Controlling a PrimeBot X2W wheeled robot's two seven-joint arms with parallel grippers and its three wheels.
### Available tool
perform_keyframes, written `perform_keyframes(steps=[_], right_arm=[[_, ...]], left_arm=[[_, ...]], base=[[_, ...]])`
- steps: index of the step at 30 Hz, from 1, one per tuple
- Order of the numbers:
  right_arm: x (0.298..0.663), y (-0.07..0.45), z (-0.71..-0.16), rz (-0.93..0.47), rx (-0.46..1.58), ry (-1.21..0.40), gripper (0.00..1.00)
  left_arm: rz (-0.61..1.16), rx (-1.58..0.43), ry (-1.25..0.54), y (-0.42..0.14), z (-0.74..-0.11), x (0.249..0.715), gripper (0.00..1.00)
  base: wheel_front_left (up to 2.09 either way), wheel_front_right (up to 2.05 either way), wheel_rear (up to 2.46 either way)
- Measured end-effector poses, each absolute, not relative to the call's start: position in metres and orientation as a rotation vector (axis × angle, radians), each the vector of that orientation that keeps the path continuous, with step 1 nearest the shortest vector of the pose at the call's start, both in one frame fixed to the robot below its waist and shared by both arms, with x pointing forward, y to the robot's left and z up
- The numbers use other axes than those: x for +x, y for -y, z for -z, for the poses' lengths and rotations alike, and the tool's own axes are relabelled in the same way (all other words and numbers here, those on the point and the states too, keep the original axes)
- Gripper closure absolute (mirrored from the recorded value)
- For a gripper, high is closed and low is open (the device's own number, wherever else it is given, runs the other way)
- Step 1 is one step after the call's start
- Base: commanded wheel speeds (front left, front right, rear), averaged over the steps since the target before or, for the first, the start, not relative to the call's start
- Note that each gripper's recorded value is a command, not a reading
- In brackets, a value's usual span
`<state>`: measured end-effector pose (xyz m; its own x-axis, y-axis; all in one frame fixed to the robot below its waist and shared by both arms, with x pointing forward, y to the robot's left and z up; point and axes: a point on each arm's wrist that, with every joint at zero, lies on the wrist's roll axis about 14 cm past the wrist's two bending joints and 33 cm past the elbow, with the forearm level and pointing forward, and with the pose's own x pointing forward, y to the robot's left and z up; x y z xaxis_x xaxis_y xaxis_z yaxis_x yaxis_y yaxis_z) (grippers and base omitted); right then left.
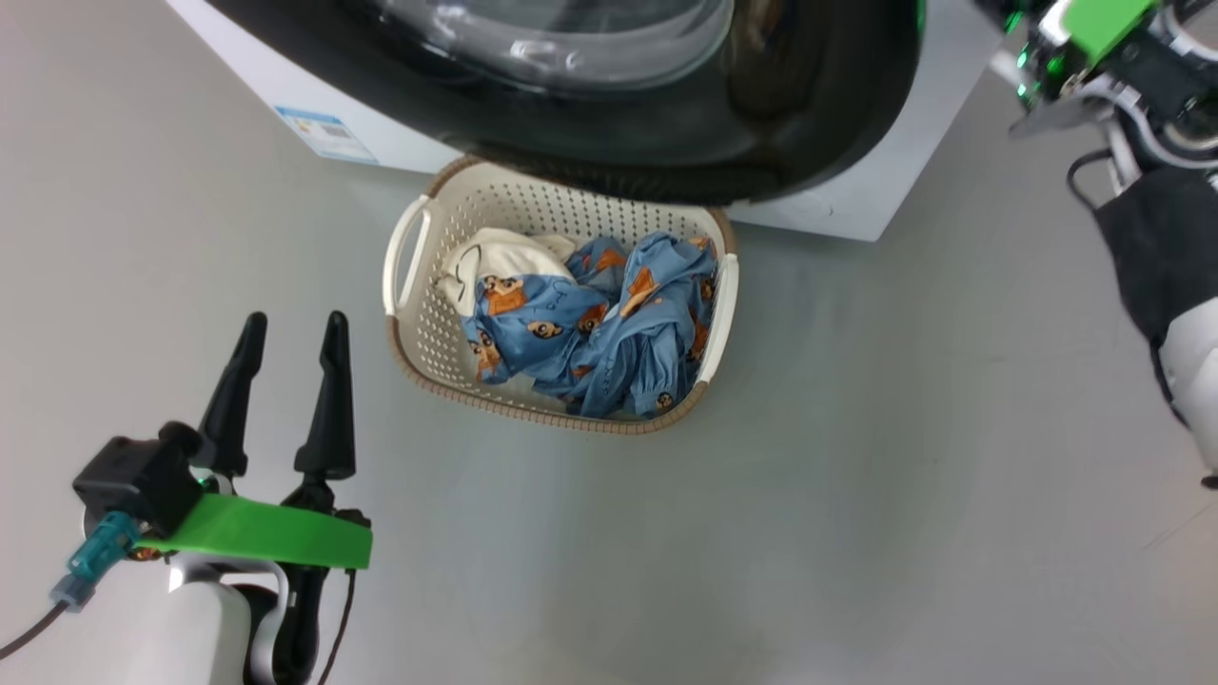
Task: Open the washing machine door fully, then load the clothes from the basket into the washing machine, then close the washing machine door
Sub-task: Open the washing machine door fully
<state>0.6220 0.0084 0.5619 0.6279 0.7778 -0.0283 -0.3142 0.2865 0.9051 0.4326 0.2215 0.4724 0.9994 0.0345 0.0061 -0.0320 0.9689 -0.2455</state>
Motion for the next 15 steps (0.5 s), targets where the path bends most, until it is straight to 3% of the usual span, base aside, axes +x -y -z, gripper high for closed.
perform_keyframes(steps=[15], right_arm=[[0.571,-0.024,-0.560,-0.853,0.986,-0.620,1.00]], left_arm=[[-0.031,-0.239,0.044,-0.221,-0.488,0.419,0.00]], base=[[0.00,0.00,0.00]])
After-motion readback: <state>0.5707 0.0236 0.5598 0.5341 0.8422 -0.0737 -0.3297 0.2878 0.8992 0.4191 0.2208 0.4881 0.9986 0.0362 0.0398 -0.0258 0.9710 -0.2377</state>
